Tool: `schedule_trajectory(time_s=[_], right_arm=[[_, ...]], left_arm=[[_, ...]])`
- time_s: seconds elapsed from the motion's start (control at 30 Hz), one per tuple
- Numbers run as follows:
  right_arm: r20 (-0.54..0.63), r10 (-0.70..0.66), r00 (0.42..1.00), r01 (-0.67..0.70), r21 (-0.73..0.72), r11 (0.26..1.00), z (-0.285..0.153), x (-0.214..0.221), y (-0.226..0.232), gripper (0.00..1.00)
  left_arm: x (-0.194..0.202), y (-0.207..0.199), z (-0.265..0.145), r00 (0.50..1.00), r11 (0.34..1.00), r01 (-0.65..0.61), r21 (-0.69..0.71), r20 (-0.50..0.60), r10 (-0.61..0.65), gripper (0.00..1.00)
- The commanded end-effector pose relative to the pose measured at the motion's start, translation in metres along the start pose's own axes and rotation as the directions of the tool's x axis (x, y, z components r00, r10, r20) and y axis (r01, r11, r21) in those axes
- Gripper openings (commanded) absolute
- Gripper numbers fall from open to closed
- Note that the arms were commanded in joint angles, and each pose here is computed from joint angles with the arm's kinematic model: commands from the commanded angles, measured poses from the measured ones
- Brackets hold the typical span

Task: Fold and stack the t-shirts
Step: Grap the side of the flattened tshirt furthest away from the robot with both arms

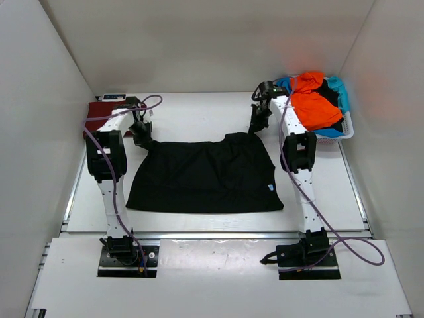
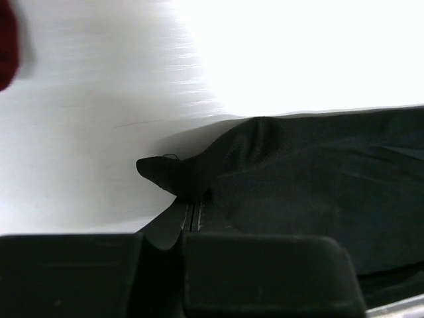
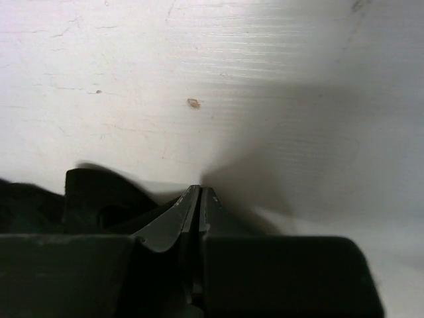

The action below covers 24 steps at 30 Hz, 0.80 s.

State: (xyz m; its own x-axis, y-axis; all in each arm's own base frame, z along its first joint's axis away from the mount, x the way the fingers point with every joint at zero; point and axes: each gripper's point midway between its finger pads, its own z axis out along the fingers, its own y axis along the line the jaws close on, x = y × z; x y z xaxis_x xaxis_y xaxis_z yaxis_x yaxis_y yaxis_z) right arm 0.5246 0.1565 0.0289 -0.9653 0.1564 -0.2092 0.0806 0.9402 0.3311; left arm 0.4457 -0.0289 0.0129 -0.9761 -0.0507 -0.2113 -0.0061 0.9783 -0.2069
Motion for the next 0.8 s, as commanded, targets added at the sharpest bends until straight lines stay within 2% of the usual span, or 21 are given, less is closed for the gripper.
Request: schedule_trajectory(time_s=[0.0, 0.1, 0.2, 0.3, 0.33, 0.37, 0.43, 0.47, 0.6, 0.77], right_arm=[[0.057, 0.009, 0.998, -0.004, -0.092, 0.996, -0.028, -0.02, 0.013, 0.0], [0.142, -0.016, 0.99, 0.039, -0.157, 0.987, -0.058, -0.039, 0.033, 0.0], [0.2, -0.115, 0.973, 0.145, -0.144, 0.979, -0.096, -0.039, 0.043, 0.0], [0.205, -0.141, 0.968, 0.179, -0.178, 0.968, -0.119, -0.031, 0.057, 0.0], [0.212, -0.151, 0.966, 0.19, -0.178, 0.966, -0.123, -0.03, 0.061, 0.0], [0.2, -0.152, 0.968, 0.189, -0.181, 0.965, -0.126, -0.023, 0.067, 0.0], [0.172, -0.172, 0.97, 0.198, -0.149, 0.969, -0.124, -0.011, 0.069, 0.0], [0.115, -0.163, 0.98, 0.177, -0.124, 0.976, -0.118, 0.003, 0.063, 0.0], [-0.08, -0.194, 0.978, 0.194, -0.009, 0.981, -0.093, 0.065, 0.048, 0.0], [-0.063, -0.233, 0.971, 0.234, 0.015, 0.972, -0.108, 0.08, 0.056, 0.0]], left_arm=[[0.008, -0.003, 0.017, 0.999, 0.998, -0.01, 0.06, -0.032, 0.011, 0.0], [-0.005, -0.009, 0.001, 0.997, 0.994, -0.071, 0.085, 0.039, 0.068, 0.0], [-0.016, -0.004, -0.03, 0.975, 0.985, -0.174, 0.02, 0.145, 0.169, 0.0], [-0.013, 0.005, -0.059, 0.912, 0.943, -0.309, -0.122, 0.243, 0.33, 0.0], [-0.007, -0.001, -0.067, 0.873, 0.909, -0.376, -0.182, 0.259, 0.413, 0.0], [-0.002, -0.005, -0.069, 0.84, 0.874, -0.439, -0.209, 0.251, 0.481, 0.0], [0.017, 0.004, -0.071, 0.822, 0.843, -0.465, -0.271, 0.22, 0.525, 0.0], [0.016, 0.003, -0.075, 0.81, 0.829, -0.476, -0.293, 0.22, 0.544, 0.0], [0.033, 0.01, -0.066, 0.816, 0.823, -0.475, -0.312, 0.193, 0.545, 0.0], [0.039, -0.003, -0.07, 0.792, 0.809, -0.507, -0.298, 0.208, 0.573, 0.0]])
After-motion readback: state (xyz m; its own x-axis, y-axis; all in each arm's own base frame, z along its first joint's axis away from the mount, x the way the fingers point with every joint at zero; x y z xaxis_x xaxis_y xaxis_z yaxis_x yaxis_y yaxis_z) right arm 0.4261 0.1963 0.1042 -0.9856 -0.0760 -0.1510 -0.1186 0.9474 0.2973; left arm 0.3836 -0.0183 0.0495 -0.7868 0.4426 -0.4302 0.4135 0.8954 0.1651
